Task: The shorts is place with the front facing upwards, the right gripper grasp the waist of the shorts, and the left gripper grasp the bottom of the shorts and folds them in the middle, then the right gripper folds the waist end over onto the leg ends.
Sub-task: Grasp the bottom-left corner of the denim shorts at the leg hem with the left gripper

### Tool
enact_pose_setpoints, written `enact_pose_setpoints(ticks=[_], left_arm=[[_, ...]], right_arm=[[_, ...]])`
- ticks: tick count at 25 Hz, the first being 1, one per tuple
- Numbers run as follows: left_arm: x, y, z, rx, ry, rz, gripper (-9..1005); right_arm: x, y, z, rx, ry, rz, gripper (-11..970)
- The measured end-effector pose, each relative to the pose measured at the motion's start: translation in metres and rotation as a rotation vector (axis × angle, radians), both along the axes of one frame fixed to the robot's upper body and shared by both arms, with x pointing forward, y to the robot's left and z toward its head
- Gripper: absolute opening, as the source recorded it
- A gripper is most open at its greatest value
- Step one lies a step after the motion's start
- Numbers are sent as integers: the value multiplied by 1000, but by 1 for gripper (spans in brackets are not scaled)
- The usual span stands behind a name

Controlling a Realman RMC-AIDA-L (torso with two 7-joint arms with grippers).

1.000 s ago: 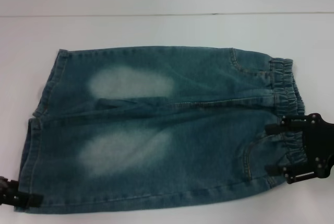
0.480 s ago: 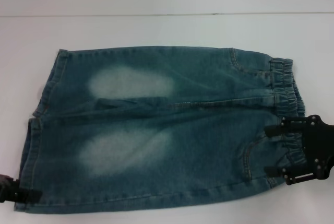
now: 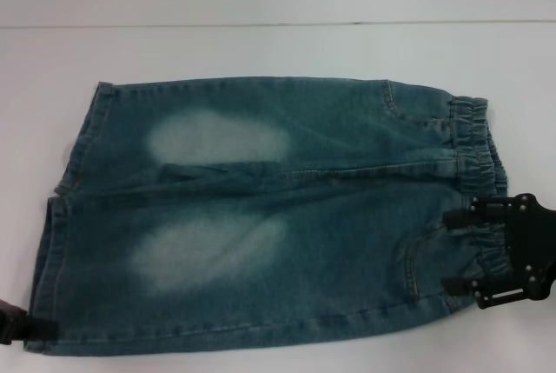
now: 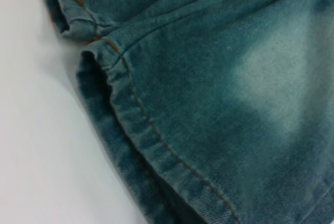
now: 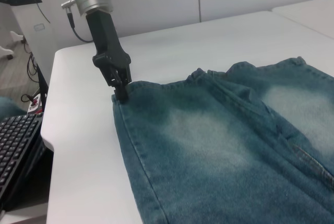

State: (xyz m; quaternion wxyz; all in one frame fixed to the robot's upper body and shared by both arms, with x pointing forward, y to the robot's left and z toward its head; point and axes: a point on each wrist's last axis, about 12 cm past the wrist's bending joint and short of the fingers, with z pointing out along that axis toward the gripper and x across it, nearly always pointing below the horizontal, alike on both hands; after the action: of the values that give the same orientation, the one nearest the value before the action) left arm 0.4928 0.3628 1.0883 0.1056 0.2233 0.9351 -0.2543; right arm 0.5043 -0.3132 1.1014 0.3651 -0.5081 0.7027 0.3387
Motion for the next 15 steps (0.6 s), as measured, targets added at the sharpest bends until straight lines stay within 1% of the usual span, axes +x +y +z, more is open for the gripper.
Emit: enact_pose_setpoints(ticks=[5,11,15], left_arm=[[3,-3,4,-18,-5,-10,90],[5,-6,5,-18,-7,-19,73],[7,-5,5,-13,-13,-3,67]], right_arm=[[-2,-3,0,4,27,-27,905],[-4,-12,2,-4,91,-96,906],[-1,-27,11,-101,159,-228,906]])
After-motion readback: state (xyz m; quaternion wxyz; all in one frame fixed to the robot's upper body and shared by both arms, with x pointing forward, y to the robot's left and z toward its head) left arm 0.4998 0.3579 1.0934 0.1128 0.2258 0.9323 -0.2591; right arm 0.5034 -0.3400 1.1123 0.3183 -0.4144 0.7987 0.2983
